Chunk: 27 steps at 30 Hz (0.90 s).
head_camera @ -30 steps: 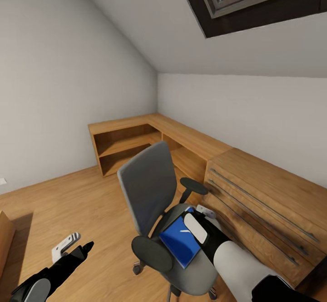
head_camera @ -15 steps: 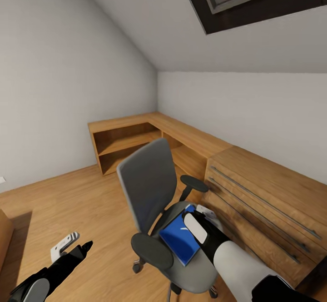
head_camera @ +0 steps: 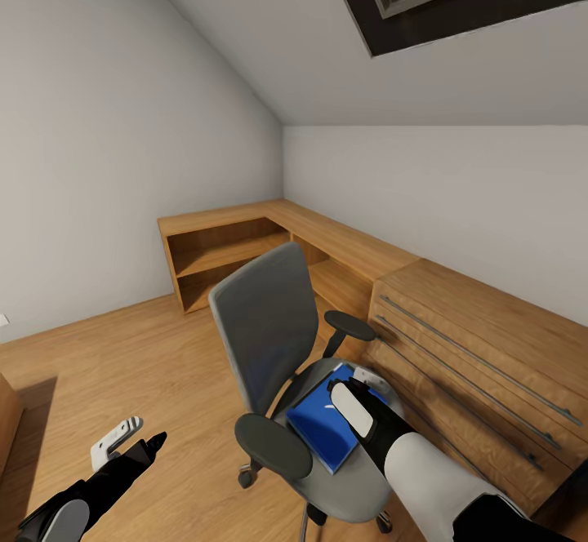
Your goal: In the bedroom, organize the workspace by keeping the computer under the desk, ensuring the monitor is on the desk, placing the keyboard on the desk next to the monitor, placing the mouse on the desk next to the keyboard, moving the folder from the swivel chair onto the desk next to the mouse, stacking the notebook on top of the folder with the pen on top of the notebook, and positioning the swivel chair next to the desk.
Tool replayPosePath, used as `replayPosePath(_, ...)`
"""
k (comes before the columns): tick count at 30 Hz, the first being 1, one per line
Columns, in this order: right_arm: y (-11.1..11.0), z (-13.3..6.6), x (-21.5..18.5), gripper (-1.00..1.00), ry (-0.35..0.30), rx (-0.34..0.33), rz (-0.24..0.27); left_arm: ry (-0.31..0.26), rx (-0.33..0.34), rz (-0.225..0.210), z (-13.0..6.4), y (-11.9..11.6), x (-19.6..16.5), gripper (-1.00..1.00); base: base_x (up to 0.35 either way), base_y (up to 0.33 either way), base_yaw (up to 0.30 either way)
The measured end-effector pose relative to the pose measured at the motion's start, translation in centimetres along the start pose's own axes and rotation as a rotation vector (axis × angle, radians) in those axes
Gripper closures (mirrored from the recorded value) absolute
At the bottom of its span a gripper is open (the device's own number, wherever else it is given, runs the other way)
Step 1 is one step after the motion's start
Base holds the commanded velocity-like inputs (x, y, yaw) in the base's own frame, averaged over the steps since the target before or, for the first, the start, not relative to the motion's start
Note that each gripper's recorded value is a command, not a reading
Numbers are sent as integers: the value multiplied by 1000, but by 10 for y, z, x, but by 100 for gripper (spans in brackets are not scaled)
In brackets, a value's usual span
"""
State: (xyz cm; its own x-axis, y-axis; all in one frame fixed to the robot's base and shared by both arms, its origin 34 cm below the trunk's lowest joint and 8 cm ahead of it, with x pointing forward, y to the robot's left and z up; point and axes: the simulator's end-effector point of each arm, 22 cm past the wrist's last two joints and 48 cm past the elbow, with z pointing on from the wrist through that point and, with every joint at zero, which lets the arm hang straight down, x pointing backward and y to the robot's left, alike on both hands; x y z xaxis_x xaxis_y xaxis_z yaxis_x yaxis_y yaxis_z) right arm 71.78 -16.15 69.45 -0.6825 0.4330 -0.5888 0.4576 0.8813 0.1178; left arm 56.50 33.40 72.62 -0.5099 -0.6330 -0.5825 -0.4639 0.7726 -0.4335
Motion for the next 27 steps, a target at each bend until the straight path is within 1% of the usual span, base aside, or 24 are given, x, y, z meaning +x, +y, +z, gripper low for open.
replayPosePath(7,0,0,0,-100,0,0,0,1,2,1,0,0,0,-100,17,0,0)
replayPosePath(12,0,0,0,-100,0,0,0,5,2,4,0,0,1,-100,217,0,0)
replayPosePath(27,-5,2,-2,-100,-2,7,1,3,-5,1,1,3,0,-100,97,0,0)
